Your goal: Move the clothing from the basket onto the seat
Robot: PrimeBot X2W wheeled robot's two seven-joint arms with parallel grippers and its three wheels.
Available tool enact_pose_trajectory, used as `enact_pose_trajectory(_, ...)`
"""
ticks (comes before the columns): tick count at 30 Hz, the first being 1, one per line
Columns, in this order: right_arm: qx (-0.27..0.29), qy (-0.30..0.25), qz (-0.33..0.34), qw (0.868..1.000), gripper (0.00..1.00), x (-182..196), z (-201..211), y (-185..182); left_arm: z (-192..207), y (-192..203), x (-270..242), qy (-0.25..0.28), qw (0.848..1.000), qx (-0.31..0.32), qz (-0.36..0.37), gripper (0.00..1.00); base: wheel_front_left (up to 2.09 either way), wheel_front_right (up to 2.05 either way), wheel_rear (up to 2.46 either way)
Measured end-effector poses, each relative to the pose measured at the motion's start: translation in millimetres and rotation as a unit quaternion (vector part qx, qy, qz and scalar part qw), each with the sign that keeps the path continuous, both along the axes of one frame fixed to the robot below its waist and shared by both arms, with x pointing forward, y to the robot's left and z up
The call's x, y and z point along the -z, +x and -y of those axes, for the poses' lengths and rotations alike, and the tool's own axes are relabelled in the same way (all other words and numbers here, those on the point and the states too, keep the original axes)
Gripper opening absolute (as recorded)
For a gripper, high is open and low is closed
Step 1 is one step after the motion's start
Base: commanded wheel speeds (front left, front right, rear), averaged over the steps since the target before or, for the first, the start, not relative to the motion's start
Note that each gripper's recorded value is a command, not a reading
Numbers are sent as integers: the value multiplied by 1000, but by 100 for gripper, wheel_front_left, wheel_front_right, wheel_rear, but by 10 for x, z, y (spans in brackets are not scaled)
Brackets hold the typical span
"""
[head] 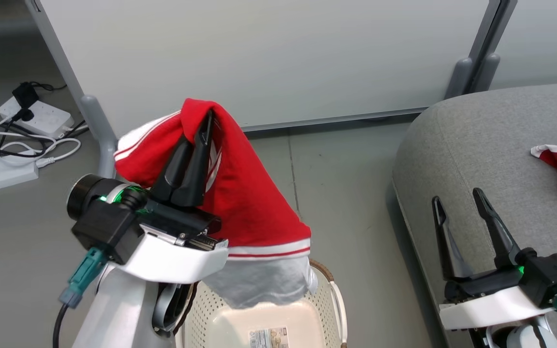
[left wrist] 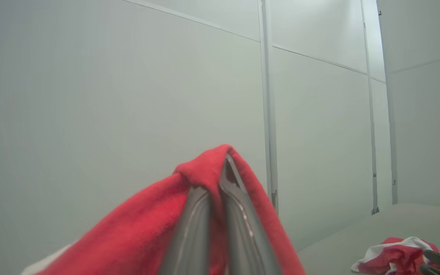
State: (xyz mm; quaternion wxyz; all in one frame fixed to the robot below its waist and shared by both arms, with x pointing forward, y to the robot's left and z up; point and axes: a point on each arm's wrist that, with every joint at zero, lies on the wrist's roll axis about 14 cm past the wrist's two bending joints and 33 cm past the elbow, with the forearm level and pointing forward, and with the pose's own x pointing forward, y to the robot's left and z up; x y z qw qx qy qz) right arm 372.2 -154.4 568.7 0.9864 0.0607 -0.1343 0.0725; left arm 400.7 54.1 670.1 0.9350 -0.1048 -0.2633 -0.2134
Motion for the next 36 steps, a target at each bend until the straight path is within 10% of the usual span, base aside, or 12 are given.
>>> enact_pose_trajectory(14,14,-5,0,1000,100,15,95,-224,167,-475,-665,-40,992,50,105,0,0,0,0)
enact_pose_trajectory(36,32,-7,-3,999,100,27,206,-235,963,-588,-161,-10,982,189,26,0,0,0,0)
